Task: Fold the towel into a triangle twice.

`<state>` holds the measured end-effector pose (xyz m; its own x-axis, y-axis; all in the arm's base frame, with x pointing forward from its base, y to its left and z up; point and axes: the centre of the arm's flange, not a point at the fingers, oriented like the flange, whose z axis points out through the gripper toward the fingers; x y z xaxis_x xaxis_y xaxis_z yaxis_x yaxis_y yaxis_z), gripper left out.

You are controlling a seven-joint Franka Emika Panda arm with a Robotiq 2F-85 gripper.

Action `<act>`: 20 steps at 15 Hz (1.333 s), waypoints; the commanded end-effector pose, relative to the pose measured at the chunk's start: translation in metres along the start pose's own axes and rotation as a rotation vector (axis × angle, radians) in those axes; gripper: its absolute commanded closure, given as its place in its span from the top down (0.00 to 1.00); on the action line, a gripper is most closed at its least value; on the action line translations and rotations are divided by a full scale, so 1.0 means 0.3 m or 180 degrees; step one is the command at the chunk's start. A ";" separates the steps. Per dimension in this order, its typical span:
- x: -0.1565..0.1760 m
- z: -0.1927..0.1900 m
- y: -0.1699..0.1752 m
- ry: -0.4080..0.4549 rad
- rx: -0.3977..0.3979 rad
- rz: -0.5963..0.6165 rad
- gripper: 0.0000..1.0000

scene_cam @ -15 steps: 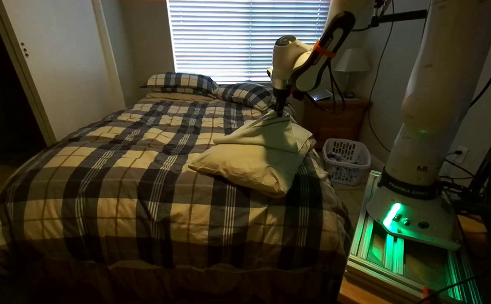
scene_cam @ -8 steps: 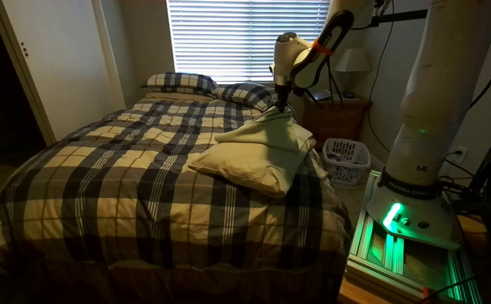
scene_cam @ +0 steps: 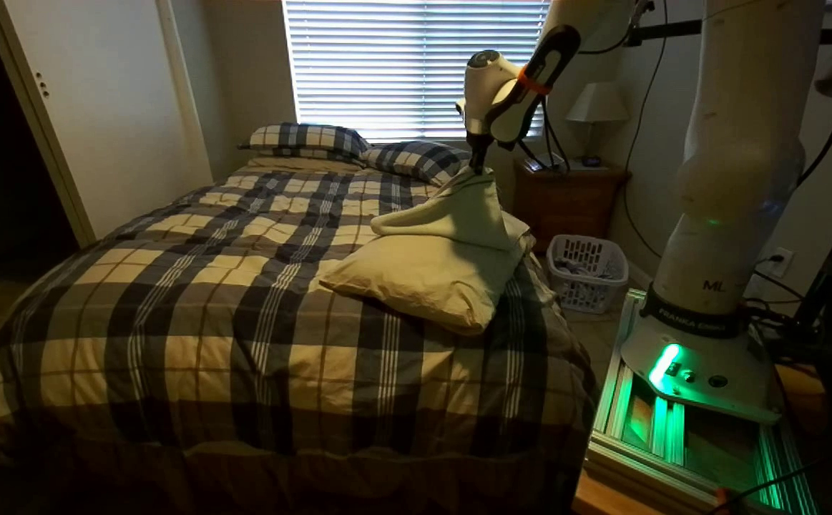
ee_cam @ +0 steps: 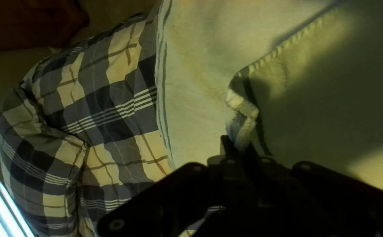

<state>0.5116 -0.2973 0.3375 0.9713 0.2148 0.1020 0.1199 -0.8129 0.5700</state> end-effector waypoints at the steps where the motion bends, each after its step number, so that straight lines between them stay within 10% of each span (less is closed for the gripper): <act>1: 0.077 0.094 0.103 0.0035 -0.0087 -0.0239 0.01; 12: 0.134 0.278 0.358 0.0077 -0.0142 -0.0133 0.01; 20: 0.106 0.257 0.306 0.0010 -0.0151 -0.0120 0.06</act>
<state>0.5692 -0.4068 0.3303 0.9657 0.2464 0.0822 0.1464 -0.7776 0.6114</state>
